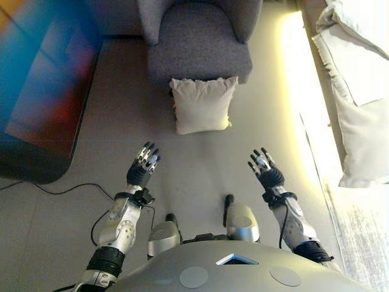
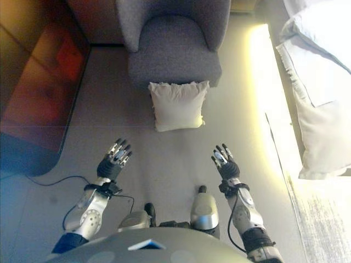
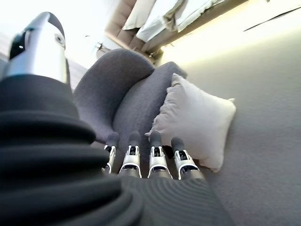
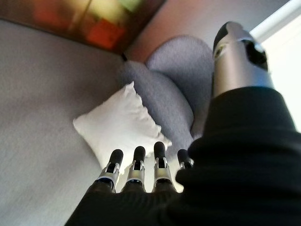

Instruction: Pick up the cushion and take it to the sofa

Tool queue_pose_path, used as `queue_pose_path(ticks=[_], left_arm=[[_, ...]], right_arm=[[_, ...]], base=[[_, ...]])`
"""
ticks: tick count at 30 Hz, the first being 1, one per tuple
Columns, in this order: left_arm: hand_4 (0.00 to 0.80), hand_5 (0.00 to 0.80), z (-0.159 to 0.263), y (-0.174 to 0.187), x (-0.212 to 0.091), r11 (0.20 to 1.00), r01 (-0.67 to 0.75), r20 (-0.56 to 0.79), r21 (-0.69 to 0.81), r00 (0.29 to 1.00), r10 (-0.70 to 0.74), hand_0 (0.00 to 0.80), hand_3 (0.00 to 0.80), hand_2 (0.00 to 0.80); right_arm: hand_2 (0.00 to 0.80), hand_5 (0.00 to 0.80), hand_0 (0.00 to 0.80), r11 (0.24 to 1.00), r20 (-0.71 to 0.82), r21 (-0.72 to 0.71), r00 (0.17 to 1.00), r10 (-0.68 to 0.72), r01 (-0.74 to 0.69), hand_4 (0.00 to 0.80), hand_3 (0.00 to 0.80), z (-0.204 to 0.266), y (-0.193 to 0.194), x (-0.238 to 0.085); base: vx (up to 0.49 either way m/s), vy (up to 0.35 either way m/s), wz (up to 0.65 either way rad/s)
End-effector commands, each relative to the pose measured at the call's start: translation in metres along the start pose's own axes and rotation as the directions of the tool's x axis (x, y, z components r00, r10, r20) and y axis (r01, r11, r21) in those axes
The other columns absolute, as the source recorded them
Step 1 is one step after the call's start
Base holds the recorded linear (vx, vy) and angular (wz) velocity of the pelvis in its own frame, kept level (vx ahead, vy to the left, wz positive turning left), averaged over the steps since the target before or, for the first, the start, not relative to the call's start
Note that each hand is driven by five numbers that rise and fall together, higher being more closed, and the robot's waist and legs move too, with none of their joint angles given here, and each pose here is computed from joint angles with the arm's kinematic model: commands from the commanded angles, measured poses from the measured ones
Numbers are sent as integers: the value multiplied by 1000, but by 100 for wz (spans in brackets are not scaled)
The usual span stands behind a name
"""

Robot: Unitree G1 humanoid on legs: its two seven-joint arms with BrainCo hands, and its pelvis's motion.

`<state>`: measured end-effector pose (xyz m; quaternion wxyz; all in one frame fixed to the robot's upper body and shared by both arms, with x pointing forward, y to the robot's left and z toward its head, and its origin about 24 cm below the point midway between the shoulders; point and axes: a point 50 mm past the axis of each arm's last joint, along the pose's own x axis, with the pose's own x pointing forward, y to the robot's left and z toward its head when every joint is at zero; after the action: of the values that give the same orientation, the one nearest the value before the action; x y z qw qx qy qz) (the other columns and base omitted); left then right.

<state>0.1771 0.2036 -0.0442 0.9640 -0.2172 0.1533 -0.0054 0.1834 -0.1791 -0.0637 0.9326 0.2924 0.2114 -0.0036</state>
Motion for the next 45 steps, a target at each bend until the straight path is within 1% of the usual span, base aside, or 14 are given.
queue_pose_path(ticks=[1,5,7,10,13,16,19,23,28,30,34,37,40,45], left_arm=[[0,0,25,-7,-1,1000,26,95,-11,995,-25,0,0,0],[0,0,27,-17,9,999,2,113,-35,994,2,0,0,0],[0,0,27,-23,15,999,4,109,-32,994,-1,0,0,0],[0,0,27,-22,18,1000,-14,100,-10,995,15,0,0,0],[0,0,33,-25,20,1000,22,117,-8,993,-20,0,0,0],[0,0,35,-26,15,999,39,132,1,990,-38,0,0,0],[0,0,30,-19,4,1000,13,132,13,991,-15,0,0,0],[0,0,28,-7,-7,999,-31,151,-26,988,35,0,0,0],[0,0,36,-2,-4,998,-46,178,-30,983,51,0,0,0],[0,0,38,0,-2,998,-59,170,-21,983,62,0,0,0],[0,0,40,4,2,997,-60,137,49,989,53,0,0,0],[0,0,47,4,7,995,-39,138,88,990,26,0,0,0],[0,0,54,9,5,995,-44,163,87,986,30,0,0,0],[0,0,59,16,-6,995,-59,209,78,977,41,0,0,0]], right_arm=[[0,0,0,997,41,-19,996,80,-79,0,0,13,14,1],[0,0,0,995,32,-45,995,90,-89,0,0,14,10,2],[0,0,0,996,39,-34,996,82,-80,0,0,14,9,3],[0,0,0,998,28,-21,997,67,-67,0,0,10,6,1],[0,0,0,998,25,-27,998,55,-54,0,0,7,4,-4],[0,0,0,998,31,-20,998,60,-59,0,0,4,3,-8],[0,0,0,998,20,-5,997,68,-68,0,0,1,-1,-12],[0,0,0,996,-22,-8,996,85,-85,0,0,-4,-5,-16],[0,0,0,995,-31,-17,995,97,-97,0,0,-5,2,-9],[0,0,0,996,-38,16,995,90,-89,0,0,-8,6,-8],[0,0,0,994,-17,65,996,93,-92,0,0,-11,18,-1],[0,0,0,992,10,52,993,116,-116,0,0,-10,26,1],[0,0,0,993,1,52,994,108,-108,0,0,-11,28,4],[0,0,0,988,17,49,989,146,-147,0,0,-5,27,0]], base=[[358,-240,4],[338,-249,-10],[299,-121,-17],[273,49,-5],[260,146,16],[442,117,19],[592,78,0],[599,174,-62],[544,299,-84],[524,341,-63],[456,361,-8],[378,300,2],[318,53,-10],[325,-98,-14]])
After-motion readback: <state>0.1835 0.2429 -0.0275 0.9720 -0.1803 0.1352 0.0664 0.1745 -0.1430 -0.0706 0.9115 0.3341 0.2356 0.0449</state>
